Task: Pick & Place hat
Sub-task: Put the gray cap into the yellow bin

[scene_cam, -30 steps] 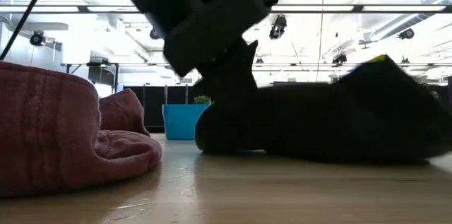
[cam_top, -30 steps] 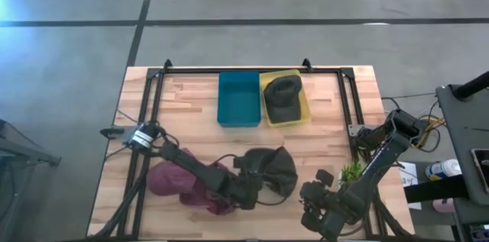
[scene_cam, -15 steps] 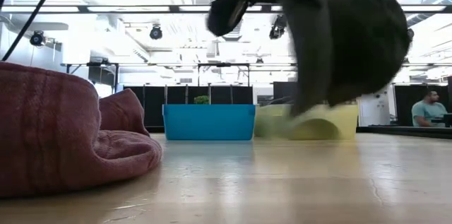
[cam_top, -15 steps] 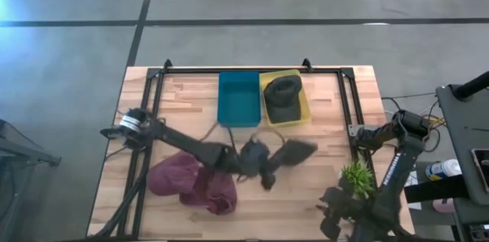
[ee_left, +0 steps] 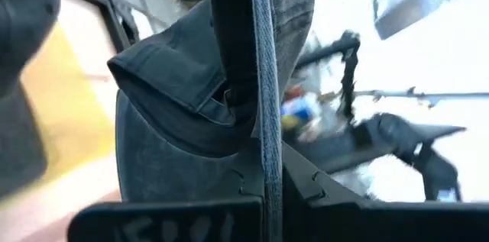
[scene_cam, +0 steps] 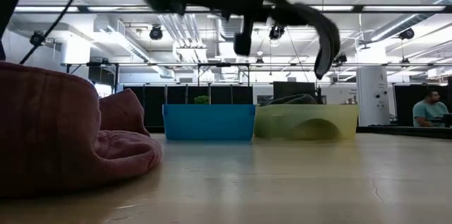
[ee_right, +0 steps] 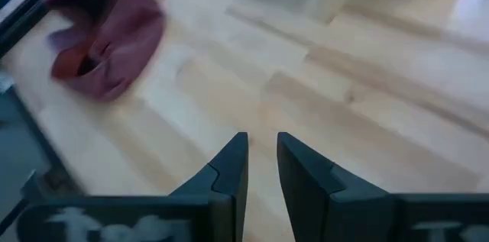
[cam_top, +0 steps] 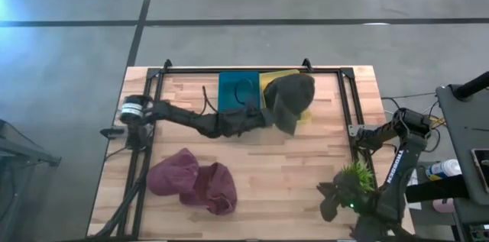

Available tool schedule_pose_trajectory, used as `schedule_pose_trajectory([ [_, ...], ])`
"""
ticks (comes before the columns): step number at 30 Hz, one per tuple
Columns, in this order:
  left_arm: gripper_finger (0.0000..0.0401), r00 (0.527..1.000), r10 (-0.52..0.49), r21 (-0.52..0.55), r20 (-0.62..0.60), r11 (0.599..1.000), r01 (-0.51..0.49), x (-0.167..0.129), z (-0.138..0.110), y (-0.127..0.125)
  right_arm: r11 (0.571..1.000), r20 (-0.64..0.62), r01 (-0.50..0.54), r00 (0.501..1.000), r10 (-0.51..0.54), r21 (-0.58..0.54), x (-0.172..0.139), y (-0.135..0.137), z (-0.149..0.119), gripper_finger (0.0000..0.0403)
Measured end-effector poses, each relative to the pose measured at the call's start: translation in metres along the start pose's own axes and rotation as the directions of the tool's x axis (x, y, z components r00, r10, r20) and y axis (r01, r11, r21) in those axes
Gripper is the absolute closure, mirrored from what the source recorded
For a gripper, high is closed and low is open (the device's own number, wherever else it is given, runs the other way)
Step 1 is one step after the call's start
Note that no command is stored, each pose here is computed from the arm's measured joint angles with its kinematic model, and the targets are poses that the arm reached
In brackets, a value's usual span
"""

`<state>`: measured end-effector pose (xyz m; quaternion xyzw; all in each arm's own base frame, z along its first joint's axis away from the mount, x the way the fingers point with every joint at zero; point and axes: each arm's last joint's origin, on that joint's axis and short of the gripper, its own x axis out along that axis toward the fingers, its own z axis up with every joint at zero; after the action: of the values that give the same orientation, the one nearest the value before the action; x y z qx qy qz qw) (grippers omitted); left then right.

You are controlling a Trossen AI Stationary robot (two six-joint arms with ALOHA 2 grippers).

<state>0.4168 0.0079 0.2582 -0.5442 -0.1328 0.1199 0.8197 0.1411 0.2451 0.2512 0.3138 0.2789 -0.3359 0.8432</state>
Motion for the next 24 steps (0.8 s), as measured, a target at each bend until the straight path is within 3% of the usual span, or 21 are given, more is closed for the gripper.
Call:
schedule_pose_trajectory([
  [4,0.0396,0.991,-0.067,-0.098,0.115,0.992,0.078,0.004,0.022,0.028,0.998,0.020,0.042,0.999,-0.043,0.045,0.010,0.003,0.017,0.0335],
  [7,0.0396,0.985,-0.064,-0.135,0.161,0.987,0.086,0.010,0.033,0.049,0.995,0.029,0.068,0.997,-0.070,0.076,0.017,0.006,0.031,0.0335],
  [10,0.0396,0.989,-0.066,-0.155,0.132,0.984,0.086,0.021,0.037,0.066,0.992,0.040,0.093,0.995,-0.097,0.091,0.023,0.007,0.043,0.0334],
  [17,0.0396,0.991,-0.119,-0.151,0.063,0.980,0.128,0.045,0.030,0.074,0.988,0.046,0.123,0.991,-0.128,0.096,0.031,0.009,0.053,0.0336],
  [24,0.0388,1.000,-0.015,-0.118,0.010,0.993,0.016,0.046,0.022,0.091,0.983,-0.002,0.149,0.989,-0.150,0.108,0.030,0.008,0.051,0.0339],
])
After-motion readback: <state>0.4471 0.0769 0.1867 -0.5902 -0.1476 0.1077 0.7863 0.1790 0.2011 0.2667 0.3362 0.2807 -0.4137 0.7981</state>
